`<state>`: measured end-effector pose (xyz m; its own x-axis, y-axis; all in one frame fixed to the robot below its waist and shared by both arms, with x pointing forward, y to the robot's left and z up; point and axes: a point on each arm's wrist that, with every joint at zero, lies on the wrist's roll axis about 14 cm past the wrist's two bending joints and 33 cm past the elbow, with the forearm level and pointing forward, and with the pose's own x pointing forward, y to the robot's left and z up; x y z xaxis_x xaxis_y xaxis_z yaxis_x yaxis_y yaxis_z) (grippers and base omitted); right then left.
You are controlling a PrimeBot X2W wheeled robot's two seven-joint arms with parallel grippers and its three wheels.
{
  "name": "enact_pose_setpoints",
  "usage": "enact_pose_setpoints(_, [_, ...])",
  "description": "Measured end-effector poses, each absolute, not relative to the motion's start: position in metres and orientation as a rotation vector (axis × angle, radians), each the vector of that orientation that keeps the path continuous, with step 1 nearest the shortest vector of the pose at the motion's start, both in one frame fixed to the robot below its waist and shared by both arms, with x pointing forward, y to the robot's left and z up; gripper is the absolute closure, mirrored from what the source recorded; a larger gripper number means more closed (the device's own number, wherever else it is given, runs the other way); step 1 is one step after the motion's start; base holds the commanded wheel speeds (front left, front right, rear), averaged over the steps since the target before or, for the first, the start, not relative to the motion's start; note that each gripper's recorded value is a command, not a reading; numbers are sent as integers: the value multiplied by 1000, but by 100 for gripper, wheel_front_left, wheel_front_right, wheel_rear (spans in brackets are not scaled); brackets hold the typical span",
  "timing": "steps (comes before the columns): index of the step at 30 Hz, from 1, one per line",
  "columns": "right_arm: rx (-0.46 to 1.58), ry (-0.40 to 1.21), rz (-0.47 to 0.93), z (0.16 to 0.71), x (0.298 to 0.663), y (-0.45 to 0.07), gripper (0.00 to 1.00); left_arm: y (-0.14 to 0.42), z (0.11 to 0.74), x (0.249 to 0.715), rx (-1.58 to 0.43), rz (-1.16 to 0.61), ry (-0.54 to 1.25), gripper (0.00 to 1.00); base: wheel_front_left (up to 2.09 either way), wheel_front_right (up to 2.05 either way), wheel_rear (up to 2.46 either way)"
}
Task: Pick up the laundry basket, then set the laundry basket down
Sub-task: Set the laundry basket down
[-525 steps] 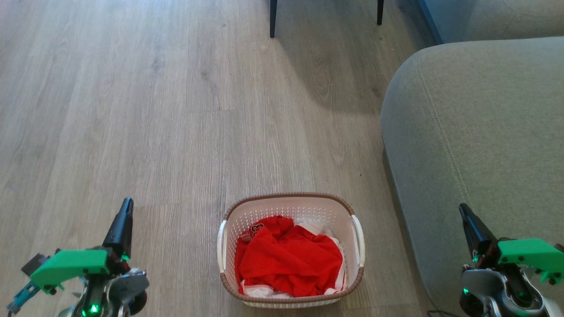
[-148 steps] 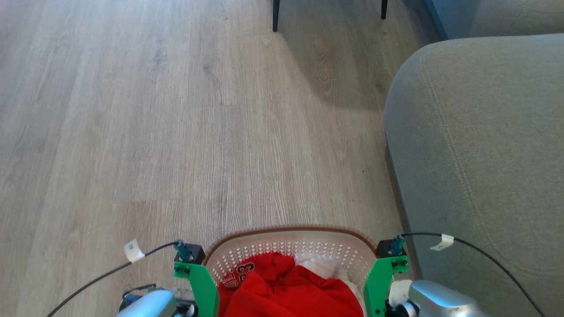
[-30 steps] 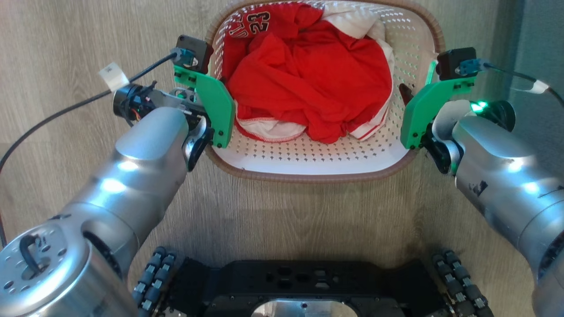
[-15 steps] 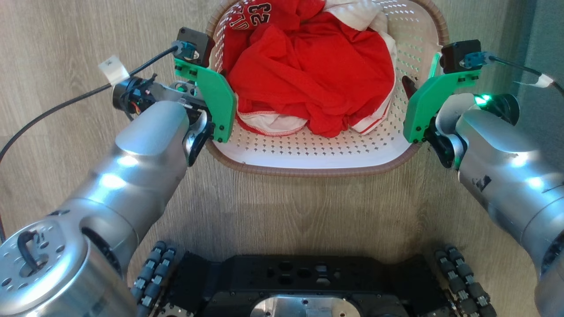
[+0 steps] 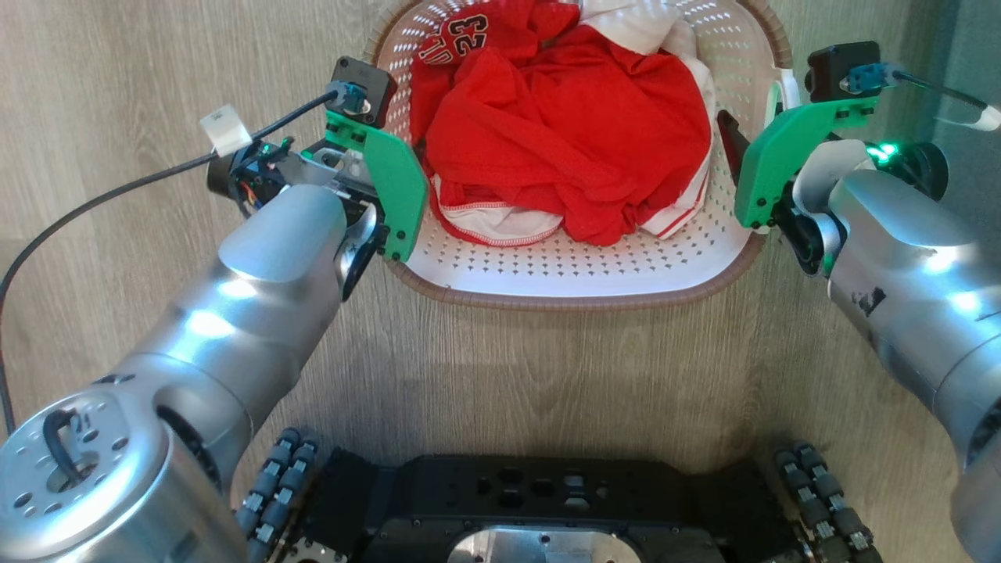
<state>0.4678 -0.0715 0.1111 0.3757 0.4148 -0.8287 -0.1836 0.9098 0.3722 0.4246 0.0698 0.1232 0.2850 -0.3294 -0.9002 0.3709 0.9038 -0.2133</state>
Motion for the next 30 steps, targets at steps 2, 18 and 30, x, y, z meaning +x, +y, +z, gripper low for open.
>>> enact_pose_setpoints(2, [225, 1129, 384, 113, 468, -73, 0, 73, 126, 427, 50, -457, 1187, 0, 0, 0, 0])
enact_pose_setpoints(18, [197, 1103, 359, 168, 452, -80, 0, 86, 170, 408, 87, -408, 1157, 0, 0, 0, 0])
enact_pose_setpoints(30, [251, 954, 301, 243, 431, -87, 0, 88, 236, 390, 43, -362, 1006, 0, 0, 0, 0])
